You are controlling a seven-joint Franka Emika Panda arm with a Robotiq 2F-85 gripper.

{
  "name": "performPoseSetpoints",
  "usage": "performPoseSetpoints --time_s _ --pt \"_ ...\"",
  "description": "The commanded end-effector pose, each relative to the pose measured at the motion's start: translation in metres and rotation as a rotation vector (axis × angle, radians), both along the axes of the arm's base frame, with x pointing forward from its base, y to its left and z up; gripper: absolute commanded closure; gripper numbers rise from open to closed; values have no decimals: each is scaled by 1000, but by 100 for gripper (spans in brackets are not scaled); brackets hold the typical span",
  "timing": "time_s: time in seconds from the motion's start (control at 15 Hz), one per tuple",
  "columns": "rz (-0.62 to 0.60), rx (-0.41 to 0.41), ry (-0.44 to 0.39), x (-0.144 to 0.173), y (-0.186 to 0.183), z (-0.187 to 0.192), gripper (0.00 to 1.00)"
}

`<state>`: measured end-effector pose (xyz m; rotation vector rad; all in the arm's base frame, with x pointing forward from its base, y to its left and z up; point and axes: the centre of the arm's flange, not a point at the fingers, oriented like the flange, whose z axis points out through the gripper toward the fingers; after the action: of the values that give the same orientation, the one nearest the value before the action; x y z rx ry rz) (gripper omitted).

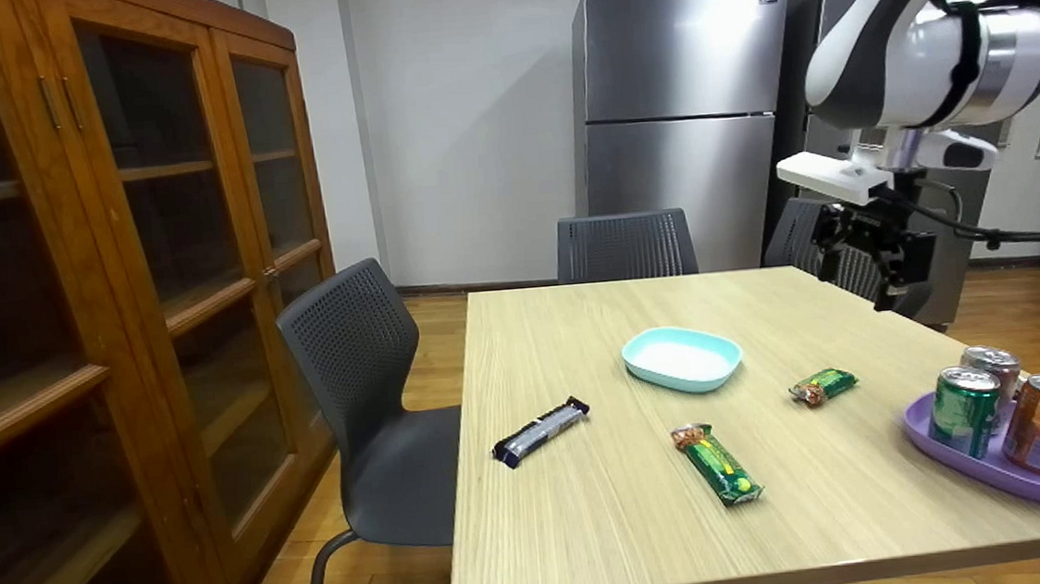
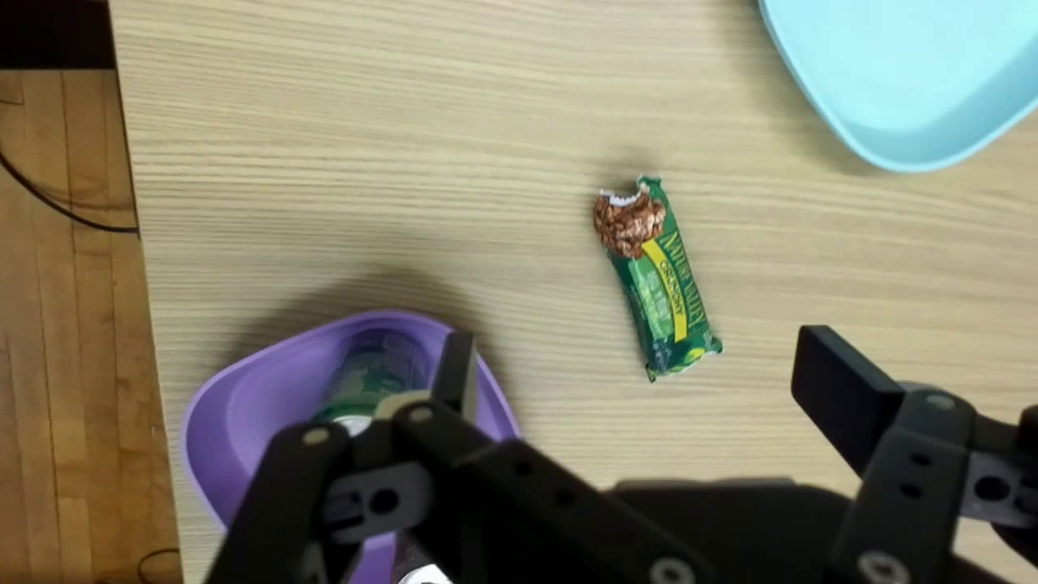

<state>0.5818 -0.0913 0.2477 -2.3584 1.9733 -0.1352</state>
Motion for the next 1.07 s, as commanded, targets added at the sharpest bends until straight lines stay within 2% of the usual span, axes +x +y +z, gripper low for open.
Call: performPoseSetpoints --time_s 0.0,0.33,0.73,1.0 --pt "191 -24 51 20 43 3 0" --pt "444 -53 82 35 107 -4 0" --pt "728 -26 90 52 178 -21 0" --pt "924 -2 115 52 229 -34 0"
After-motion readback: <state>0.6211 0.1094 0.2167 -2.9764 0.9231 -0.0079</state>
